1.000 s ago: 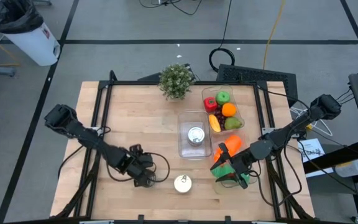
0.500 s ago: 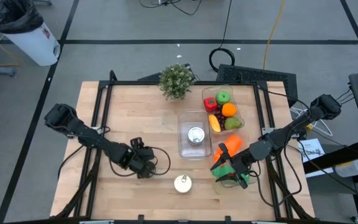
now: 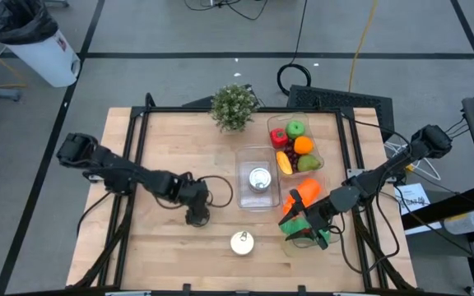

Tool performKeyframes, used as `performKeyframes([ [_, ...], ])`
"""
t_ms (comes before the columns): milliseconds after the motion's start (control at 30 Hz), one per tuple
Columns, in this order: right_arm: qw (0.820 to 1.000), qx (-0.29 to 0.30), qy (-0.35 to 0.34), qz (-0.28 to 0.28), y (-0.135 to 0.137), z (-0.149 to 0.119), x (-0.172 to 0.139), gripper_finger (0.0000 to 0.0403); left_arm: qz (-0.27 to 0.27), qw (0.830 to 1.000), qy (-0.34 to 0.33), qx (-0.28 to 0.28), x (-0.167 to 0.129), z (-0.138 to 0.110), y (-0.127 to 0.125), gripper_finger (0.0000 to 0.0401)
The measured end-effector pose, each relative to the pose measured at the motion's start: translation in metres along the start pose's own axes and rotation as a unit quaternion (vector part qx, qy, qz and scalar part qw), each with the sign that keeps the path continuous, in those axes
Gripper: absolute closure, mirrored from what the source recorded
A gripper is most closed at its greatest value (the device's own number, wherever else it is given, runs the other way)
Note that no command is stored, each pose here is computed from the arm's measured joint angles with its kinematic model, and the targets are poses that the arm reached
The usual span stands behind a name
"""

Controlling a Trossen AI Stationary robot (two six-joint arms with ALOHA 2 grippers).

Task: Pick & Place Food Item
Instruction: Put the left blue tuna can into the middle transparent bin

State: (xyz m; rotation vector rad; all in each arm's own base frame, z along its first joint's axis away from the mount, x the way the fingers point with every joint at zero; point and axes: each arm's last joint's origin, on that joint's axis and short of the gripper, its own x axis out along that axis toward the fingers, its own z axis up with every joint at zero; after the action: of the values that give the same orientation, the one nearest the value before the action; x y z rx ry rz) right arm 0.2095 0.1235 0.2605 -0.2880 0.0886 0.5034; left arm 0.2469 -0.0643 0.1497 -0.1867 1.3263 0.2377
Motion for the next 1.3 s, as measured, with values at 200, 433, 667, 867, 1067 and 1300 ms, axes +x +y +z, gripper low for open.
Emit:
performKeyframes([
  [200,1.0,0.0,0.004,0.001,0.0,-0.001,0.0,0.02,-0.052,0.998,-0.012,0.018,-0.004,0.013,0.022,0.0121],
  [433,1.0,-0.001,0.014,0.003,0.001,-0.003,0.0,0.02,-0.057,0.998,-0.011,0.029,-0.014,0.018,0.055,0.0139],
  [667,1.0,-0.001,0.025,0.006,0.001,-0.005,0.0,0.02,-0.145,0.988,-0.034,0.028,-0.005,0.025,0.087,0.014],
  [867,1.0,-0.001,0.026,0.005,0.001,-0.005,0.0,0.0204,-0.153,0.987,-0.046,-0.023,0.015,0.01,0.123,0.0147],
  [1067,1.0,-0.001,0.03,0.001,-0.001,-0.006,0.0,0.0202,-0.154,0.983,-0.081,-0.06,0.024,0.002,0.147,0.0157],
  [1300,0.999,0.008,0.035,-0.001,-0.002,-0.007,0.0,0.0206,-0.107,0.979,-0.102,-0.139,0.024,0.003,0.165,0.0162],
])
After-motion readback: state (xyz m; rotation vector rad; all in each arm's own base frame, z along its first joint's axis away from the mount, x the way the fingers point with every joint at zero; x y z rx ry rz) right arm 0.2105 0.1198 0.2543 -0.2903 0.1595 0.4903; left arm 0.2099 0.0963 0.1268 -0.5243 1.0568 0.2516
